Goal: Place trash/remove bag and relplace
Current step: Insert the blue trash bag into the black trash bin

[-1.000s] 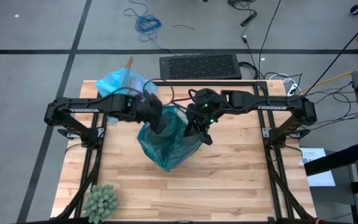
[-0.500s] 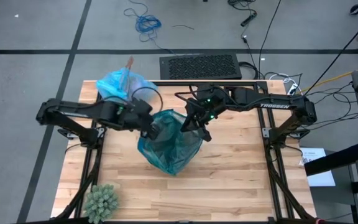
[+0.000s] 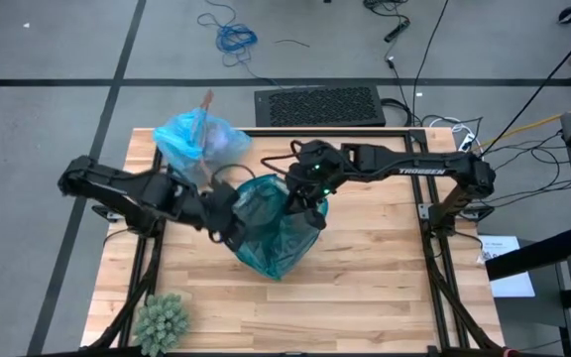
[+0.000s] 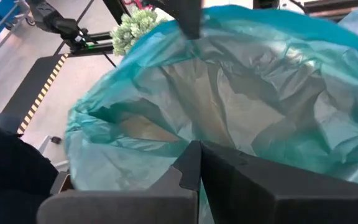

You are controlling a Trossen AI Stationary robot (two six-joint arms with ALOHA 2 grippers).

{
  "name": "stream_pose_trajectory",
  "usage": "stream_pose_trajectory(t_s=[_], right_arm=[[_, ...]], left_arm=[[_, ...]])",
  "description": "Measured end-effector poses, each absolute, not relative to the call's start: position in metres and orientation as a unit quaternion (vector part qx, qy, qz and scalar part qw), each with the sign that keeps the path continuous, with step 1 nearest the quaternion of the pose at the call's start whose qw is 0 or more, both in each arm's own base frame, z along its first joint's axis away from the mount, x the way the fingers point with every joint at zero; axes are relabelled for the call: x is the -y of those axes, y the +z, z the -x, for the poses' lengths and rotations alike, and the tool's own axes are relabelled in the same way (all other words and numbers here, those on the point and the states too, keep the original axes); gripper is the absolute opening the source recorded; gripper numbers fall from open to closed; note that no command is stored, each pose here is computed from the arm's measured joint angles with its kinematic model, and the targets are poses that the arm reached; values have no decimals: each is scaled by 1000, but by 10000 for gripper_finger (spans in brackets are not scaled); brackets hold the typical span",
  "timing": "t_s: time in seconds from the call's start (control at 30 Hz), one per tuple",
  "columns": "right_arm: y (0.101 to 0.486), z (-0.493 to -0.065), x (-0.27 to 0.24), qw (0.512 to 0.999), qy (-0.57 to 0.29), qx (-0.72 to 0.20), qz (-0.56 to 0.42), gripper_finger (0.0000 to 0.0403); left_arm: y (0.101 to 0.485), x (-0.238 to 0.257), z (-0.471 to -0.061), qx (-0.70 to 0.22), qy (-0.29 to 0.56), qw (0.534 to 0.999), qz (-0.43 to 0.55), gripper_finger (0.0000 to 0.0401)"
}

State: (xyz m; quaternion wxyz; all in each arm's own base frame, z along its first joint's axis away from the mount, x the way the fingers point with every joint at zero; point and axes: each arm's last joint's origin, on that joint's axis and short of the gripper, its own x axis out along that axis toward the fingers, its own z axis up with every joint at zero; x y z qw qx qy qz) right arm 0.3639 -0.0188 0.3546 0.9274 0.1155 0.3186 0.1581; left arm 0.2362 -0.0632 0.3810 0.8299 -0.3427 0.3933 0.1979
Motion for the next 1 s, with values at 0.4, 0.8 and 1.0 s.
stream_pose_trajectory(t_s=[0.4, 0.8, 1.0], right_arm=[[327, -386, 20, 918, 160, -341, -122, 0], [313, -386, 20, 900, 155, -385, -133, 0], [312, -382, 20, 892, 155, -403, -131, 0]], left_arm=[[365, 107, -221, -414, 262, 792, 365, 0], [340, 120, -210, -401, 317, 783, 354, 0], [321, 124, -211, -387, 328, 784, 358, 0]])
